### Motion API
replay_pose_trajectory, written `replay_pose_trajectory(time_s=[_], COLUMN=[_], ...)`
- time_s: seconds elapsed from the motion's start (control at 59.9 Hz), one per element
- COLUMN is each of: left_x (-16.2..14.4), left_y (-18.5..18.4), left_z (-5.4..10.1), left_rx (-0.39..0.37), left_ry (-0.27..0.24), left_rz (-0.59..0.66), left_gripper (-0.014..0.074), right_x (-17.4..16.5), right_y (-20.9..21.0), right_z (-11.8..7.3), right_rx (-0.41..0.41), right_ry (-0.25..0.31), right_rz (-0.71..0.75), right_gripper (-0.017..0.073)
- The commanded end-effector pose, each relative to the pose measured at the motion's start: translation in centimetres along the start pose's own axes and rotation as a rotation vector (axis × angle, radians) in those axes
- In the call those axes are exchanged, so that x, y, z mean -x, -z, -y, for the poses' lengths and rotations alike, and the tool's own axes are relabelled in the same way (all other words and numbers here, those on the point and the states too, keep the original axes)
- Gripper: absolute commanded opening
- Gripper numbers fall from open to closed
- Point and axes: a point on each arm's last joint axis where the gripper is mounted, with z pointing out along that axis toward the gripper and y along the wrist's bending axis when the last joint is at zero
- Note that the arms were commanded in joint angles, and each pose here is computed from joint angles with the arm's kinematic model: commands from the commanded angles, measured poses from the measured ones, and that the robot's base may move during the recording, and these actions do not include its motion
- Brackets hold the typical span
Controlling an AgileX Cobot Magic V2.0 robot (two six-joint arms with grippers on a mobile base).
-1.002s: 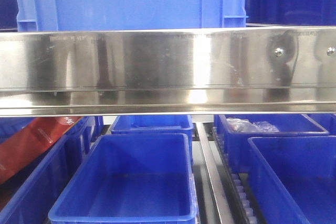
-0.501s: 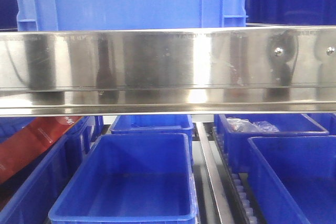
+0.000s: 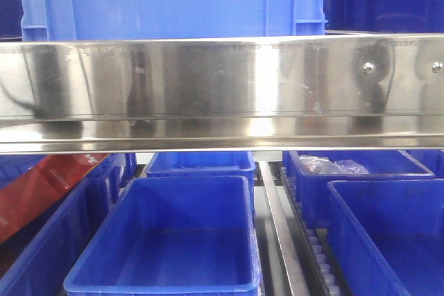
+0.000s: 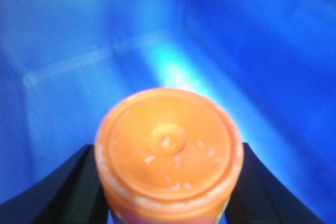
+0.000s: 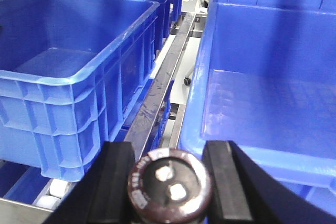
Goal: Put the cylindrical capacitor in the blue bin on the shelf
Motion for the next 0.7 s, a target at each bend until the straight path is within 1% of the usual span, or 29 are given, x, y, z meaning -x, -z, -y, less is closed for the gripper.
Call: replay_pose_trajectory(time_s=[0.0, 0.033, 0.084, 0.134, 0.167, 0.184, 0.217, 0.234, 0.251, 0.267, 0.384, 0.451, 0.551, 0.685], left_x=[0.5, 0.4, 0.5, 0.5, 0.5, 0.5, 0.5, 0.5, 0.5, 0.5, 0.5, 0.8, 1.5, 2.1], left_y=[-0.1, -0.2, -0.2, -0.2, -0.2, -0.2, -0.2, -0.2, -0.2, -0.2, 0.5, 1.7, 4.5, 9.4], left_z=[0.2, 0.2, 0.2, 0.2, 0.2, 0.2, 0.2, 0.2, 0.2, 0.3, 0.4, 0.4, 0.5, 0.4], left_rx=[-0.011, -0.011, -0.011, -0.010, -0.010, -0.010, -0.010, -0.010, -0.012, -0.014, -0.021, -0.022, -0.023, -0.016], left_ry=[0.006, 0.007, 0.007, 0.007, 0.007, 0.007, 0.007, 0.007, 0.008, 0.012, 0.017, 0.015, 0.012, 0.008], left_rz=[0.032, 0.030, 0.033, 0.037, 0.039, 0.039, 0.039, 0.039, 0.040, 0.037, 0.026, 0.032, 0.065, 0.110], left_gripper=[0.0019, 0.0071, 0.0179, 0.0319, 0.0395, 0.0452, 0.0527, 0.0582, 0.0615, 0.0631, 0.0540, 0.0483, 0.0379, 0.0185], right_x=[0.3, 0.3, 0.3, 0.3, 0.3, 0.3, 0.3, 0.3, 0.3, 0.3, 0.3, 0.3, 0.3, 0.3], right_y=[0.2, 0.2, 0.2, 0.2, 0.2, 0.2, 0.2, 0.2, 0.2, 0.2, 0.2, 0.2, 0.2, 0.2], right_z=[0.0, 0.0, 0.0, 0.0, 0.0, 0.0, 0.0, 0.0, 0.0, 0.0, 0.0, 0.0, 0.0, 0.0], right_rx=[-0.003, -0.003, -0.003, -0.003, -0.003, -0.004, -0.004, -0.004, -0.004, -0.004, -0.004, -0.004, -0.004, -0.004], right_ry=[0.002, 0.002, 0.002, 0.002, 0.002, 0.001, 0.001, 0.001, 0.001, 0.001, 0.001, 0.001, 0.001, 0.001], right_rz=[0.035, 0.035, 0.035, 0.035, 0.035, 0.036, 0.036, 0.038, 0.038, 0.038, 0.038, 0.038, 0.038, 0.038], right_gripper=[-0.0130, -0.0130, -0.0130, -0.0130, -0.0130, -0.0130, -0.0130, -0.0130, -0.0130, -0.0130, -0.0130, -0.0130, -0.0130, -0.0130])
